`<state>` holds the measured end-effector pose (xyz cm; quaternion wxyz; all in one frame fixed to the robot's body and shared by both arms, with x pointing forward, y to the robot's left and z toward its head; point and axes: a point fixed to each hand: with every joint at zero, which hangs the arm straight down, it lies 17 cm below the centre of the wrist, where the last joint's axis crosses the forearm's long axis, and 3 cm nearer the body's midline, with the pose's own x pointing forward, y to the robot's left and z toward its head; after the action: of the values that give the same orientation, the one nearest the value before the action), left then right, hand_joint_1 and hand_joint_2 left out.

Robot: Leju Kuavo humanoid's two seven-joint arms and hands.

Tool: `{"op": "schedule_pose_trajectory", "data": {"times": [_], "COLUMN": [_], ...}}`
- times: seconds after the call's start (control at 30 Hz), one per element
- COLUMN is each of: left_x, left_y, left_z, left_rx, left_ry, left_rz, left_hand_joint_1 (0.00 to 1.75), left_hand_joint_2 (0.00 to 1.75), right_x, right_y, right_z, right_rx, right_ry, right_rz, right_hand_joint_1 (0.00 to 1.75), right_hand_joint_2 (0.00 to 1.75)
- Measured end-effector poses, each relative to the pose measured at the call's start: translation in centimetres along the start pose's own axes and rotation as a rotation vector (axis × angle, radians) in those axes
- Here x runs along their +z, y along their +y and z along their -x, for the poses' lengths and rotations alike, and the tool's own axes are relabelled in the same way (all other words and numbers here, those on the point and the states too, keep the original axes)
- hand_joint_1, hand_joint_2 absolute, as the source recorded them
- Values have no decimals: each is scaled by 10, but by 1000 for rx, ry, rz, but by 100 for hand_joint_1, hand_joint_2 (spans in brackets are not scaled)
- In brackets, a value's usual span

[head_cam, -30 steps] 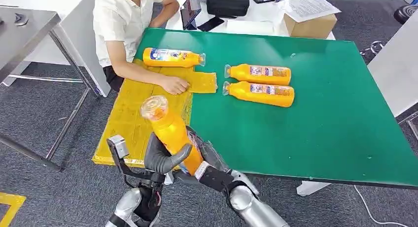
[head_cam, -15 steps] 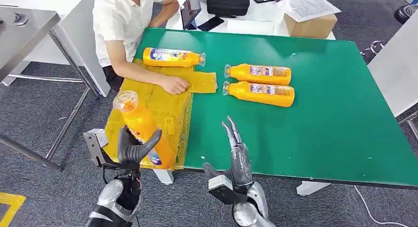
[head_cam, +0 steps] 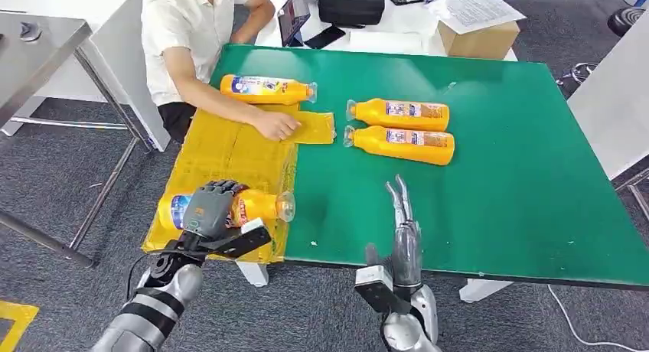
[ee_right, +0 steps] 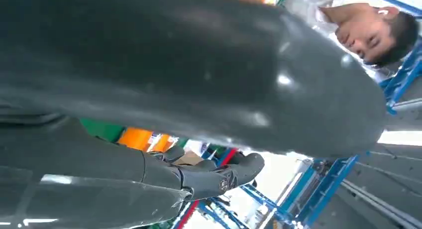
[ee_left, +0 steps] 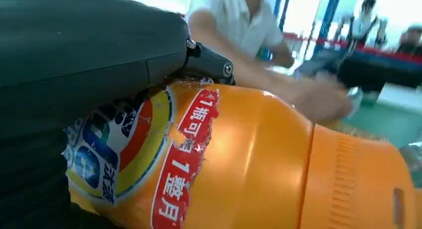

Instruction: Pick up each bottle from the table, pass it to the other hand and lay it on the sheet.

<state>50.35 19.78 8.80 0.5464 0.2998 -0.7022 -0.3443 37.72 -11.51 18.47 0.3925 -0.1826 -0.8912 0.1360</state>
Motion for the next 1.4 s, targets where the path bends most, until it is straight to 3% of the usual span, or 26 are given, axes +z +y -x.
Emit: {"op": "schedule_pose_trajectory", "data": {"times": [0.13, 0.17, 0.2, 0.4, 0.67, 0.7, 0.83, 1.03, 1.2, 1.3, 1.4], "left_x": [-3, -5, -8, -8, -3, -2, 0, 2, 6, 6, 35], "left_y": [-25, -26, -28, -45, -64, -64, -59, -38, -30, 20, 54], "left_z": [5, 6, 5, 10, -20, -24, -36, -71, -90, -116, -170], "left_rx": [-30, -37, -39, 43, 336, 345, 351, 387, 395, 207, -117], "left_ry": [-20, -24, -29, 1, -43, -63, -128, -245, -297, -422, -582], "left_rz": [126, 138, 155, 254, 434, 447, 465, 317, 270, -52, -353], "left_hand_joint_1": [168, 108, 0, 0, 0, 0, 0, 0, 0, 0, 0], "left_hand_joint_2": [175, 175, 175, 175, 175, 175, 175, 175, 175, 175, 175], "right_x": [-3, -4, -4, -2, -2, -2, -3, -3, -2, 0, 16], "right_y": [7, 8, 10, 17, 18, 17, 13, 13, 13, 18, 55], "right_z": [-7, -9, -11, -15, -15, -13, -9, -8, -9, -13, 3], "right_rx": [-39, -45, -53, -87, -93, -98, -113, -107, -104, -75, 29], "right_ry": [-7, -11, -13, -9, -11, -5, 9, 5, 2, -29, -14], "right_rz": [-3, -6, -9, -21, -28, -25, -15, -19, -22, -51, -246], "right_hand_joint_1": [0, 0, 0, 0, 0, 0, 0, 0, 0, 0, 0], "right_hand_joint_2": [0, 0, 0, 0, 0, 175, 175, 175, 175, 175, 175]}}
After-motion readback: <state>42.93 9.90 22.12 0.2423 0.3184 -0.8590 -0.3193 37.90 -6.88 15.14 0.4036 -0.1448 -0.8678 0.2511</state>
